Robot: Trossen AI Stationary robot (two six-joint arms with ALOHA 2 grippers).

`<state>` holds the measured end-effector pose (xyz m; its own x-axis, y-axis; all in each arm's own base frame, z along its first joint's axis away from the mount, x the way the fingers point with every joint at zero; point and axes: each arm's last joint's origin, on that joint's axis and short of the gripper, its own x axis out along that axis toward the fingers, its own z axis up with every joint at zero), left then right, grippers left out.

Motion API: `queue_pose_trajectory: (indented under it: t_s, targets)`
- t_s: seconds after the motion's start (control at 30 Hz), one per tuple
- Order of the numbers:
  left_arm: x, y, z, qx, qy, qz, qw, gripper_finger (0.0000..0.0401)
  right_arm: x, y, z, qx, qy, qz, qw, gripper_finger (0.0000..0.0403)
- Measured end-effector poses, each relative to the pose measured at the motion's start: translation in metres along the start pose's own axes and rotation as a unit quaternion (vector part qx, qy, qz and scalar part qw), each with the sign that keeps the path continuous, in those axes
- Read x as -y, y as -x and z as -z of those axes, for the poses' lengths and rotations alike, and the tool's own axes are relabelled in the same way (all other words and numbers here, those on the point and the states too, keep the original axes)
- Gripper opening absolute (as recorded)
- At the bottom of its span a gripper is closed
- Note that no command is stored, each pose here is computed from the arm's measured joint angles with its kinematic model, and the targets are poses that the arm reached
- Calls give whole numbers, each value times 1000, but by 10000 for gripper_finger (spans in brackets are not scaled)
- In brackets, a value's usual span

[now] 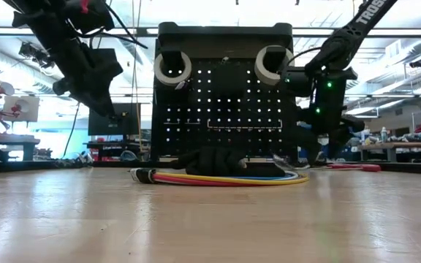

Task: Hang tools onto peg board
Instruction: Hang the safety goggle on the peg board

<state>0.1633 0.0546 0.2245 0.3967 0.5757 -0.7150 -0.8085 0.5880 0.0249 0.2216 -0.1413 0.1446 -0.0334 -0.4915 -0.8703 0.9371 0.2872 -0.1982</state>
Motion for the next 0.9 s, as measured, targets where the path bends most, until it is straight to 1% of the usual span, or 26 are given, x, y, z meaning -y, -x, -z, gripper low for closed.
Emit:
queue_pose_trajectory:
  t_s: [0.2, 0.3, 0.47, 0.57, 0.67, 0.77, 0.83, 0.9]
  targets:
    - [0, 0, 0, -1, -5, -1, 1000, 147, 6, 15, -7, 37, 9, -15, 999, 290]
    - [0, 0, 0, 0, -12, 1, 1000, 147, 10, 28, -12, 52, -1, -49, 997, 281]
    - [2, 0, -3, 12, -16, 9, 1000, 147, 15, 46, -13, 45, -36, -116, 992, 261]
    - [3, 0, -5, 26, -20, 16, 999, 147, 14, 51, -11, 44, -47, -132, 989, 249]
    - [5, 1, -8, 40, -22, 23, 999, 147, 6, 55, -8, 47, -71, -149, 985, 236]
    - [6, 1, -11, 54, -23, 29, 998, 147, -9, 54, -4, 65, -103, -152, 981, 228]
    - [7, 1, -13, 61, -29, 32, 997, 147, -20, 51, -1, 77, -117, -145, 980, 227]
    - [7, 1, -13, 65, -31, 34, 997, 147, -27, 42, 4, 75, -131, -122, 981, 227]
